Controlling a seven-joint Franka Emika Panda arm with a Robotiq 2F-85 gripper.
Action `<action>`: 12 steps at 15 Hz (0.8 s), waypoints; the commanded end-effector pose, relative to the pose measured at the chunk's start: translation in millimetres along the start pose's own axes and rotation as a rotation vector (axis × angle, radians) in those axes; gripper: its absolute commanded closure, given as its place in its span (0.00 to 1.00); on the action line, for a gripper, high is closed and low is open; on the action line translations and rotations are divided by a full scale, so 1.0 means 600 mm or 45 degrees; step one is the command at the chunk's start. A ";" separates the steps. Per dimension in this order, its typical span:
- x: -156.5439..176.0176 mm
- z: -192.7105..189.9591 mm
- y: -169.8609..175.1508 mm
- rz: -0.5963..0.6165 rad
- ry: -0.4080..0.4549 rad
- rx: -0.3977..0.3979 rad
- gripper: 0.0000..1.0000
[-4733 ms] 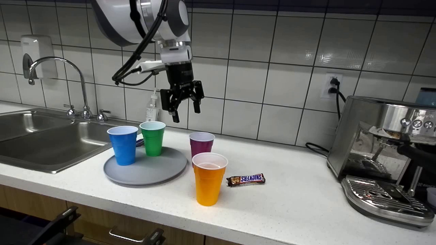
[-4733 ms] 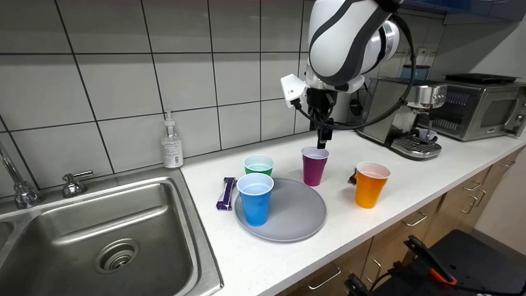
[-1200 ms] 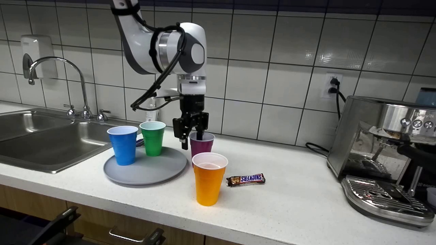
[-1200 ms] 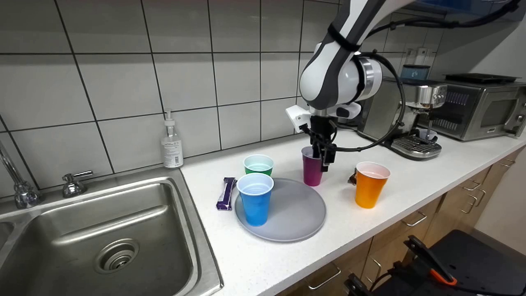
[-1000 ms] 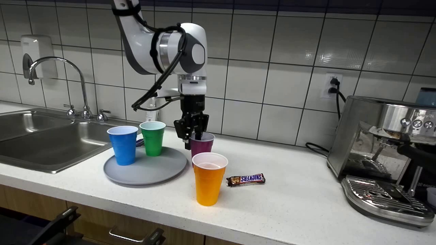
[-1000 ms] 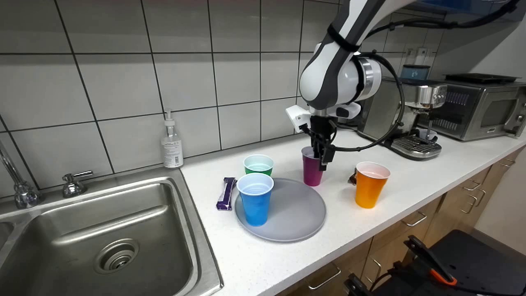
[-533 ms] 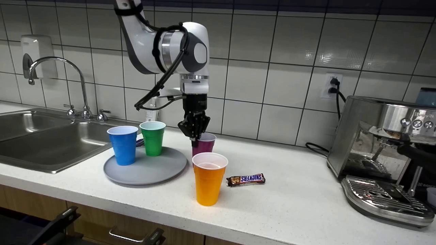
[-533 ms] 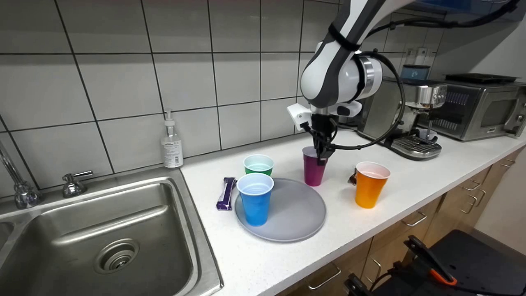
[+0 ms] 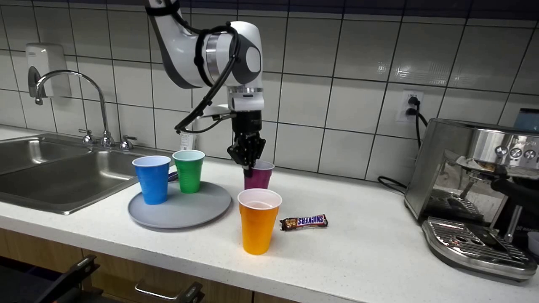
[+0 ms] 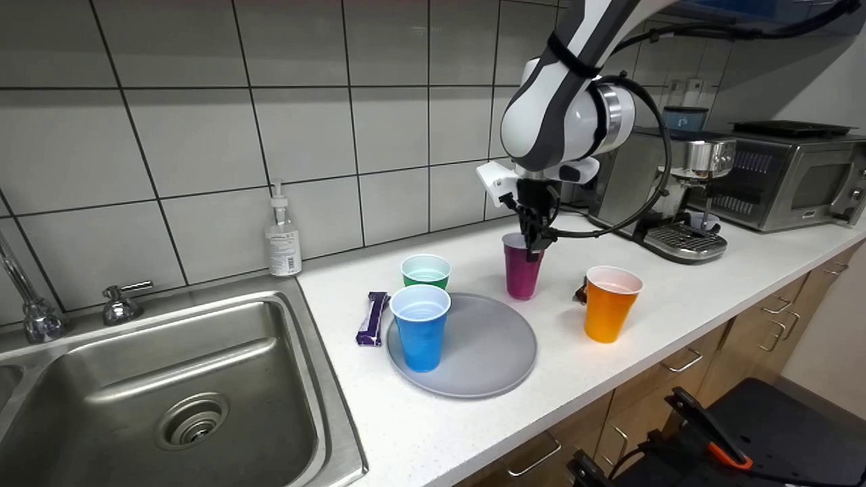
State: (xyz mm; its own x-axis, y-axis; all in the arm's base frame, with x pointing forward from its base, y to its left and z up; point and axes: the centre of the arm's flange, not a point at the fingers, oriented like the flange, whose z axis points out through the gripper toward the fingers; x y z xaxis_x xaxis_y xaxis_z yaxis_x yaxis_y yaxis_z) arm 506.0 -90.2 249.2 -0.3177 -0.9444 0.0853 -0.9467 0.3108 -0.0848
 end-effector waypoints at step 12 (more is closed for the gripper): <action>-0.035 -0.159 0.077 -0.097 -0.104 0.190 0.99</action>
State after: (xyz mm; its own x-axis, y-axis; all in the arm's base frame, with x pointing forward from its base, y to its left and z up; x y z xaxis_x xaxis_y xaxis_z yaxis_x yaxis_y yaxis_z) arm 485.1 -58.8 324.3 -0.2644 -0.9638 0.0351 -0.9450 0.2516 -0.2089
